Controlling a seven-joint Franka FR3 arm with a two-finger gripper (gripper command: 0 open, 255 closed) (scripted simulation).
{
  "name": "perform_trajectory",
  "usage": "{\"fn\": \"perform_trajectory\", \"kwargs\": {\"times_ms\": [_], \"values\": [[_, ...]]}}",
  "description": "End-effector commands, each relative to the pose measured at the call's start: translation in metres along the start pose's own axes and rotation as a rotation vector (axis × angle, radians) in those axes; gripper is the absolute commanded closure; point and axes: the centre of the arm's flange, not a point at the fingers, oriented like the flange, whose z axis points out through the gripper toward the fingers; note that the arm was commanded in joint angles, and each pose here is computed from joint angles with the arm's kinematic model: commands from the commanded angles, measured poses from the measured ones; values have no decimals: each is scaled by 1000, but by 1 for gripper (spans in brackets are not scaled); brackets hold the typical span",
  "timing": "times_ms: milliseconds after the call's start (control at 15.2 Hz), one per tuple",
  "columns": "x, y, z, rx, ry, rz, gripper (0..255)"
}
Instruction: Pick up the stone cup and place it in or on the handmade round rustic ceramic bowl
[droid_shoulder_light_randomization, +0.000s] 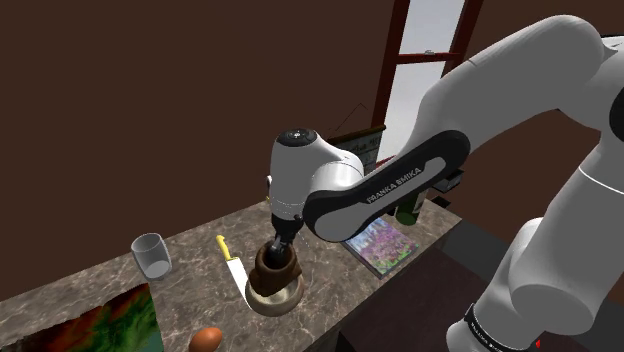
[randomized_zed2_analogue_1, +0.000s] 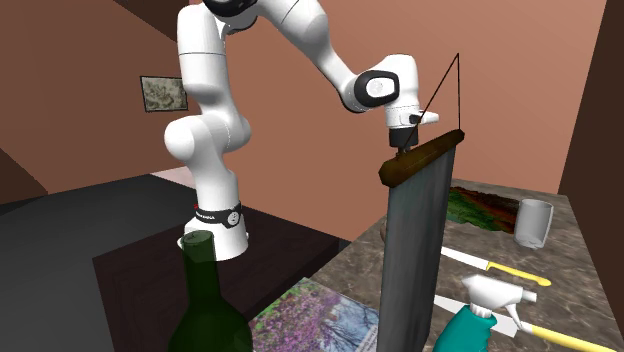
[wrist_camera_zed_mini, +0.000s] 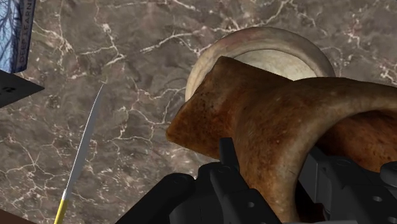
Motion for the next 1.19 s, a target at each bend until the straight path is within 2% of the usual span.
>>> {"fn": "perform_trajectory", "kwargs": {"times_ms": [0,330,594,1122], "values": [[0,0,0,0,1,0,0],[0,0,0,0,1,0,0],[0,0,-50,0,1,0,0],[0,0,-50,0,1,0,0]]}}
